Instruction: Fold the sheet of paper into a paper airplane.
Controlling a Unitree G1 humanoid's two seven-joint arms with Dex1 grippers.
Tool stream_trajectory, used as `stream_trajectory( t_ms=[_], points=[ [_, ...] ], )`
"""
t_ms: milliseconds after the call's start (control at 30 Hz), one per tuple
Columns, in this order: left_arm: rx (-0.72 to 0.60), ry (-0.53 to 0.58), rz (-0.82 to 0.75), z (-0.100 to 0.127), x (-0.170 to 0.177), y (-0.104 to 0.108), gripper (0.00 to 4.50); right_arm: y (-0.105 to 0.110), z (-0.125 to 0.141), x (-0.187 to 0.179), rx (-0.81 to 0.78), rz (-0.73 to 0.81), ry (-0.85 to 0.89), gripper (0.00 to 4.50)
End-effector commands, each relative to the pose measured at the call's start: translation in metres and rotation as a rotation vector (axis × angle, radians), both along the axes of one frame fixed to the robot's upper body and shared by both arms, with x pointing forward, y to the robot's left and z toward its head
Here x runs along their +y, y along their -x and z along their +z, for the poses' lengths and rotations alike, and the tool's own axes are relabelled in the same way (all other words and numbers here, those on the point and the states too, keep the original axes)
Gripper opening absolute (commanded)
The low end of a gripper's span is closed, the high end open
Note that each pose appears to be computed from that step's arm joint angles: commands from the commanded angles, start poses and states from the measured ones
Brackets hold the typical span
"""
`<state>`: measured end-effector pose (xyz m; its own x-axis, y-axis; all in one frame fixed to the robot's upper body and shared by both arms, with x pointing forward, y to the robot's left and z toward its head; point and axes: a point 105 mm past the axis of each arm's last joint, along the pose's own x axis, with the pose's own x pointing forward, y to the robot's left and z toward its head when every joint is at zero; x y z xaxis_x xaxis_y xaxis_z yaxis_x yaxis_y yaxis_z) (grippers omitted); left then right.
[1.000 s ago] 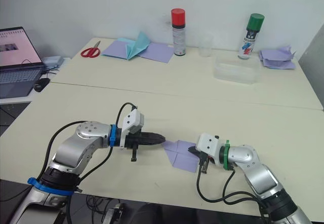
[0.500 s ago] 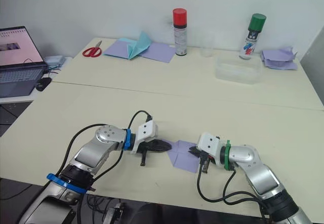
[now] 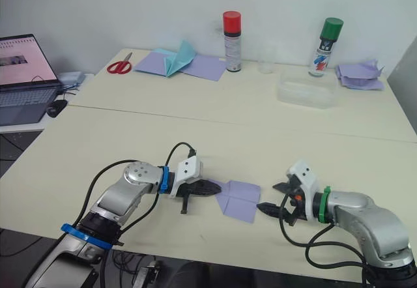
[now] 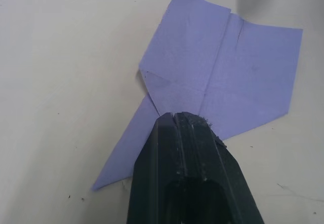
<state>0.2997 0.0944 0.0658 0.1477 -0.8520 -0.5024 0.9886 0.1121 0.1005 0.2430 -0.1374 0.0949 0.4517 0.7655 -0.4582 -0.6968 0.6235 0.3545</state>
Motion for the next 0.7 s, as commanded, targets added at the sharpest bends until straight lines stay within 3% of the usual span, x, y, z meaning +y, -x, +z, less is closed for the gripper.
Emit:
stream_trajectory(
  t_ms=[33, 400, 700],
  points=[
    [0.112, -0.115, 0.029, -0.038, 0.015, 0.012, 0.00, 0.005, 0.008, -0.001, 0.144, -0.062, -0.072, 4.49],
    [0.119, -0.104, 0.037, -0.037, 0.010, 0.013, 0.00, -0.004, -0.016, 0.025, 0.345, -0.135, -0.186, 4.49],
    [0.127, -0.101, 0.050, -0.039, 0.012, 0.015, 0.00, -0.005, -0.010, 0.048, 0.412, -0.119, -0.274, 4.49]
  ],
)
